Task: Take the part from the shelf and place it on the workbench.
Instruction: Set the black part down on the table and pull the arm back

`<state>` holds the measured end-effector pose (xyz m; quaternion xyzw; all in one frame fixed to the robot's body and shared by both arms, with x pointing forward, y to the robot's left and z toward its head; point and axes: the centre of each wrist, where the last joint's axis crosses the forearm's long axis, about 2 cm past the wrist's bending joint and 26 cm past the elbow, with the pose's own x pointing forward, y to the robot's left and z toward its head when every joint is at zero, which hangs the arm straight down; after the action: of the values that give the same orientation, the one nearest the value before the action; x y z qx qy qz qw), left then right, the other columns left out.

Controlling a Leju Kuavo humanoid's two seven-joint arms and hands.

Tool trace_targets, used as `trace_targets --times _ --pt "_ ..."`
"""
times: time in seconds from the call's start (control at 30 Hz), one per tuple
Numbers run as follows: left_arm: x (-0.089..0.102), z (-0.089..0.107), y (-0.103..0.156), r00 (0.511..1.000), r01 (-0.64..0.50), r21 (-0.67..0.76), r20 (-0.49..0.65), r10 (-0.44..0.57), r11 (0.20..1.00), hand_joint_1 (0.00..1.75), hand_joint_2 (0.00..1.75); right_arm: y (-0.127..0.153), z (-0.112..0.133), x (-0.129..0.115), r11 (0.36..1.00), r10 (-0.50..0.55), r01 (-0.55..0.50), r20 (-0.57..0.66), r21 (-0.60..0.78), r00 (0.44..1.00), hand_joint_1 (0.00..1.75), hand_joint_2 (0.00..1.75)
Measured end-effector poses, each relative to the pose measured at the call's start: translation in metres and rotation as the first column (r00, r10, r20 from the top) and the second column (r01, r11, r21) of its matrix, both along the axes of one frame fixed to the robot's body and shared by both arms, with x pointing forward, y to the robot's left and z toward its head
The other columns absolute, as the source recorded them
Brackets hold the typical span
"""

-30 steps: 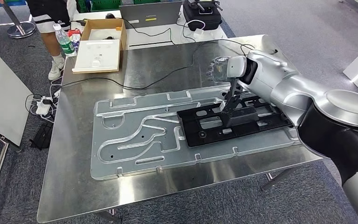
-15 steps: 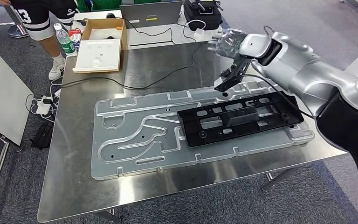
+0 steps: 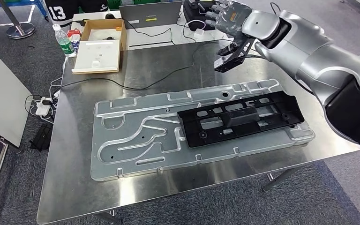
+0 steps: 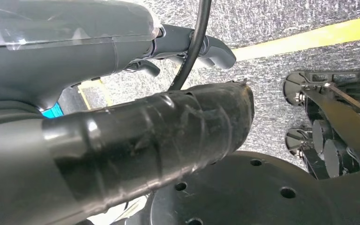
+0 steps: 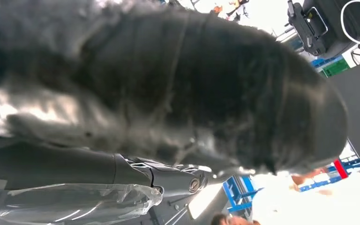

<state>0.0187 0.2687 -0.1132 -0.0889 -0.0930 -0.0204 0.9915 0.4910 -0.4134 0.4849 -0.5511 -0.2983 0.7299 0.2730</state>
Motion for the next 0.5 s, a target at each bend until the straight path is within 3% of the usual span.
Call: trace_targets --times 0.17,0.4,0.5 --pt "0.000 0.000 -0.001 1.000 0.000 -0.002 -0.004 0.000 1.000 0.00 0.00 0.009 0.006 0.001 1.000 0.006 -0.007 0.057 0.012 0.998 0.00 0.00" --pt "0.004 0.000 0.001 1.000 0.000 0.003 -0.023 0.000 1.000 0.00 0.00 0.062 0.057 -0.003 0.989 0.092 -0.114 0.212 0.092 0.973 0.00 0.00" --pt "0.005 0.000 0.001 1.000 0.002 0.011 -0.029 -0.002 1.000 0.00 0.00 0.088 0.065 -0.007 0.981 0.145 -0.173 0.255 0.092 0.956 0.00 1.31"
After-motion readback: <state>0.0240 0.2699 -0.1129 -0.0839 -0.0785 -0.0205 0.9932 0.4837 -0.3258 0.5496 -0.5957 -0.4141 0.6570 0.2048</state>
